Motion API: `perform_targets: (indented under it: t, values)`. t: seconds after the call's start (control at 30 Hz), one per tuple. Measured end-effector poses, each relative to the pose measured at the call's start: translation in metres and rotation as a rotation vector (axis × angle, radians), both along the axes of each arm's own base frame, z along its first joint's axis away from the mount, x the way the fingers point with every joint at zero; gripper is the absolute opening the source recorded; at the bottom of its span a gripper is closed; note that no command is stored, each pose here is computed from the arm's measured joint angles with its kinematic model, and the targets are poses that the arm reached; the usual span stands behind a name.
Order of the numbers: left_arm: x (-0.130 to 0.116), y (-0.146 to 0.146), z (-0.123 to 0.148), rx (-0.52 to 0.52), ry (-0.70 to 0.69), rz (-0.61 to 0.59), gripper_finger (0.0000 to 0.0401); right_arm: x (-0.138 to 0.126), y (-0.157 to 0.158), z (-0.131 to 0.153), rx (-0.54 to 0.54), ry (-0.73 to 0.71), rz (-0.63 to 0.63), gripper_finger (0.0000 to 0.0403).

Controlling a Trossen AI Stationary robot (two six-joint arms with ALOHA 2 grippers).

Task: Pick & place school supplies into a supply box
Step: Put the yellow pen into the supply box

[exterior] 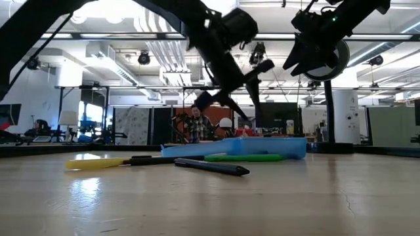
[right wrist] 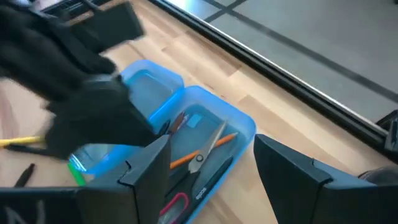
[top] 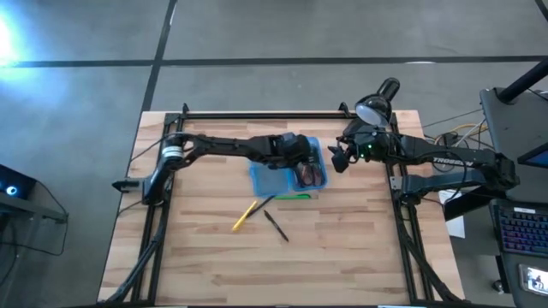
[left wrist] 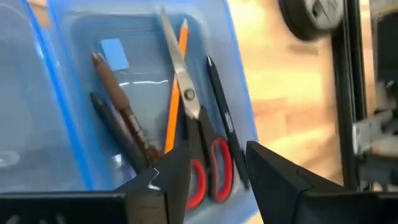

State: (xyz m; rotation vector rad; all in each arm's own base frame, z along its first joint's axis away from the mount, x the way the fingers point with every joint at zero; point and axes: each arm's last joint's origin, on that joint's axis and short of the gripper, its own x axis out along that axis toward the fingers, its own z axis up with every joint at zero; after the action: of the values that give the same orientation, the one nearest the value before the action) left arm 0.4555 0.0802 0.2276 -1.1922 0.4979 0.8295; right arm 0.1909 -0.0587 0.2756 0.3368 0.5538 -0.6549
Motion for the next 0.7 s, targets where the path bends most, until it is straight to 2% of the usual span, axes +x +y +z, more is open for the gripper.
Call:
perform_targets:
  t: [0.13, 0.33, 0.43, 0.57, 0.7]
  values:
    - [-0.016, -0.020, 0.021, 0.025, 0.075, -0.062, 0.0138, 0.001, 0.000, 0.000, 0.007, 0.006, 0.071, 0.0219]
    - [-0.049, -0.054, 0.039, 0.034, 0.273, -0.051, 0.0139, 0.005, -0.001, -0.004, -0.005, 0.045, 0.134, 0.0219]
    - [-0.066, -0.072, 0.045, 0.004, 0.370, -0.037, 0.0139, 0.010, -0.002, -0.009, 0.020, 0.065, 0.198, 0.0219]
    - [-0.083, -0.094, 0.044, -0.066, 0.486, 0.008, 0.0139, 0.020, -0.004, -0.021, 0.114, 0.084, 0.291, 0.0219]
    - [-0.090, -0.108, 0.042, -0.150, 0.517, 0.065, 0.0139, 0.025, -0.007, -0.029, 0.139, 0.115, 0.309, 0.0219]
